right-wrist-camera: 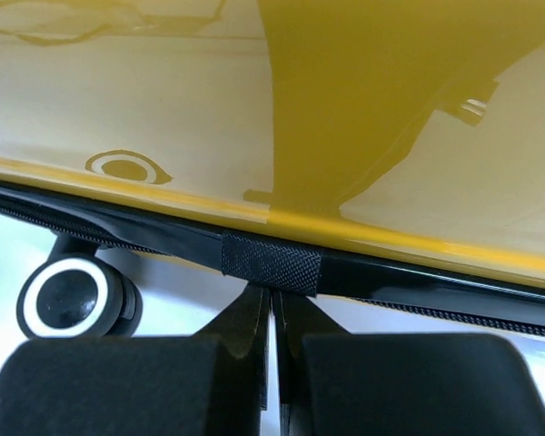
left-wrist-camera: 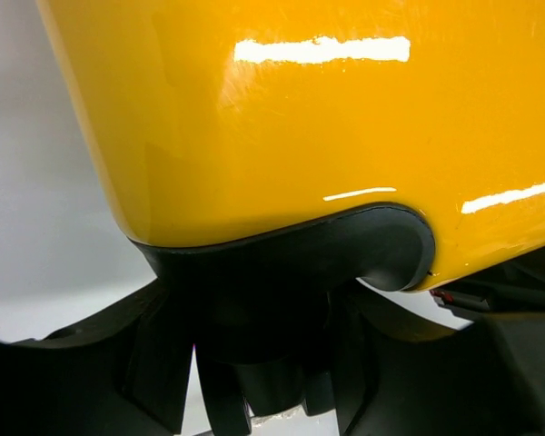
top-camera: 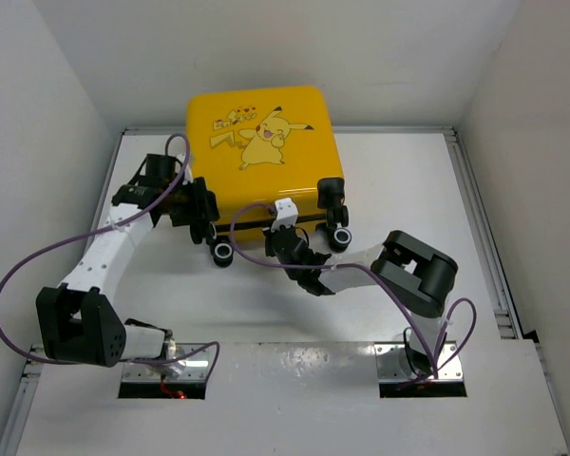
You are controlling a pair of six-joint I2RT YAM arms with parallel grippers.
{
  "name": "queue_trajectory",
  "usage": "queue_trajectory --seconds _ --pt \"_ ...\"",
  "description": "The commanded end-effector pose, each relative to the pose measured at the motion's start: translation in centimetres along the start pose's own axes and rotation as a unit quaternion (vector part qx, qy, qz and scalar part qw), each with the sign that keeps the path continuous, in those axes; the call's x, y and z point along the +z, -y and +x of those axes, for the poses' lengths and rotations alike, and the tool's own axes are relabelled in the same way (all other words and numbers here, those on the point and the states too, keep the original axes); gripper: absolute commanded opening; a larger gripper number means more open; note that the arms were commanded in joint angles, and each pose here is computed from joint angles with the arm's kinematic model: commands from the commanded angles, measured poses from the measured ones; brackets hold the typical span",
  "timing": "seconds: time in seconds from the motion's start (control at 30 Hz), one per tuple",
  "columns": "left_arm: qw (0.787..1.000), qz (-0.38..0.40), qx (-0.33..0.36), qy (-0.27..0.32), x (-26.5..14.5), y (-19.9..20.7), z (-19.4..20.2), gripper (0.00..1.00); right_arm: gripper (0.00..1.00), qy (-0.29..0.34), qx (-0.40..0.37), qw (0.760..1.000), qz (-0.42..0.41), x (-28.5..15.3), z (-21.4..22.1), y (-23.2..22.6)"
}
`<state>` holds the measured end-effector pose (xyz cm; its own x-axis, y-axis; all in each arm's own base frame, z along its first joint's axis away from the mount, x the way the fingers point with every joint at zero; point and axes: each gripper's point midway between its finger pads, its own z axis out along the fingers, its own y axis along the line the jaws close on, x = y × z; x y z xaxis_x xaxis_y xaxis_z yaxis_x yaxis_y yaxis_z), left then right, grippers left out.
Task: Pack the luggage
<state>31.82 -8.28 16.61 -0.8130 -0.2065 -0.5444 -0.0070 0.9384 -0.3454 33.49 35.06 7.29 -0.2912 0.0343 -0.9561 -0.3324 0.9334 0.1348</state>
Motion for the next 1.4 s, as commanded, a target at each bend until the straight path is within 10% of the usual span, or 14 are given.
queue_trajectory --seconds 0.0,0.83,1.37 --pt "0.998 -0.055 -0.009 -0.005 1.3 -3.3 0.0 0.01 0.0 0.047 0.021 0.998 0.048 0.2 -3.6 3.2" --pt "0.973 -0.197 -0.109 -0.047 2.8 -12.6 0.5 0.0 0.0 0.024 0.048 0.958 0.281 -7.5 -1.7 26.6" --pt "0.948 -0.312 -0.043 -0.039 3.8 -17.8 -4.1 0.0 0.0 0.088 -0.017 0.973 0.212 -3.6 -6.7 31.9"
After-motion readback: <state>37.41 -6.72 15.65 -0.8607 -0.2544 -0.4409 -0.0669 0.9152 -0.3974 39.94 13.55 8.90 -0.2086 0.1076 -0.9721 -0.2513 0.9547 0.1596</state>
